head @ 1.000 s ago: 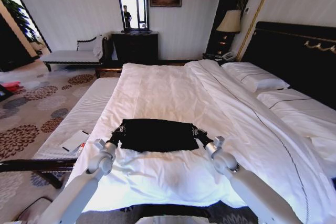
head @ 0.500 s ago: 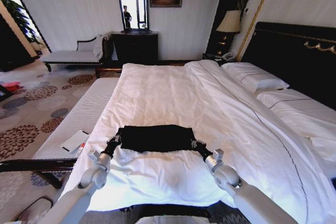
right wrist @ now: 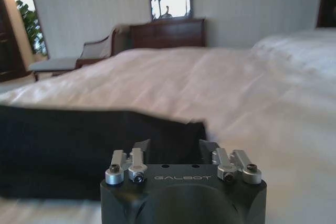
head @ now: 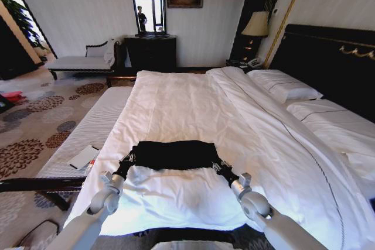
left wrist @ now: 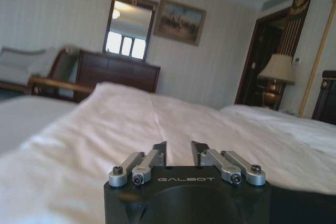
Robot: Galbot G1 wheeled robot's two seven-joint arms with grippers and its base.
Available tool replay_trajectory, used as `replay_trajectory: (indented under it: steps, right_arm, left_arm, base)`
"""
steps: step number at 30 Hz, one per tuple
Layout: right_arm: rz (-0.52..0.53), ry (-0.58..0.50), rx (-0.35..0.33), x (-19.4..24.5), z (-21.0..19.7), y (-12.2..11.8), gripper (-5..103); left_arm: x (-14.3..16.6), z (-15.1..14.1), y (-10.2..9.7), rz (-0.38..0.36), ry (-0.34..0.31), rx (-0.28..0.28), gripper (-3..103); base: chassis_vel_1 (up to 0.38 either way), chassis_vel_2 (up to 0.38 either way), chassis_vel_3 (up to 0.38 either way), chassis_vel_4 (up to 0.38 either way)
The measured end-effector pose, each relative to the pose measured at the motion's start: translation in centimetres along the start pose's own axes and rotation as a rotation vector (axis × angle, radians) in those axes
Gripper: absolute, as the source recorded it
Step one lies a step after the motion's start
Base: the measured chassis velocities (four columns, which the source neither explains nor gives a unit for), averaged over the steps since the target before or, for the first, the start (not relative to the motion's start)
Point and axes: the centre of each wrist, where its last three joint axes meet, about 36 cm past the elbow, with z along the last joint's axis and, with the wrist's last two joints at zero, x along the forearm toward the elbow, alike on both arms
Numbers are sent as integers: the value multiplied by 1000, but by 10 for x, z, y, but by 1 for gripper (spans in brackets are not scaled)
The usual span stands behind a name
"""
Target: Fold the clothes on the bed.
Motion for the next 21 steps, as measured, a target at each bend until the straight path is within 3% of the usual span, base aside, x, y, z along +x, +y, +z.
replay_trajectory:
  steps: [2,5,9,11,12,17,21]
  right_arm:
    - [17,-36,12,7,-19,-8,66]
    - [19,-60,30,9,-35,-14,71]
    - [1,-89,109,-12,-57,-28,92]
    - [0,-91,122,-19,-62,-33,92]
    - [8,-90,148,-26,-69,-44,99]
    - [3,-81,217,-57,-83,-69,100]
    - [-27,-63,226,-88,-85,-71,100]
  left_arm:
    - [9,-13,5,-8,-35,-36,40]
    - [17,-25,9,-7,-61,-76,45]
    - [26,-38,18,-26,-96,-180,67]
    - [27,-40,18,-31,-99,-204,67]
    - [22,-40,13,-22,-92,-223,73]
    - [35,-35,-6,0,-41,-207,93]
    - [53,-28,-5,-27,-23,-214,99]
  base:
    - [0,0,0,0]
    - [0,0,0,0]
    - [0,0,0,0]
    - [0,0,0,0]
    - [0,0,0,0]
    - [0,0,0,0]
    - [0,0,0,0]
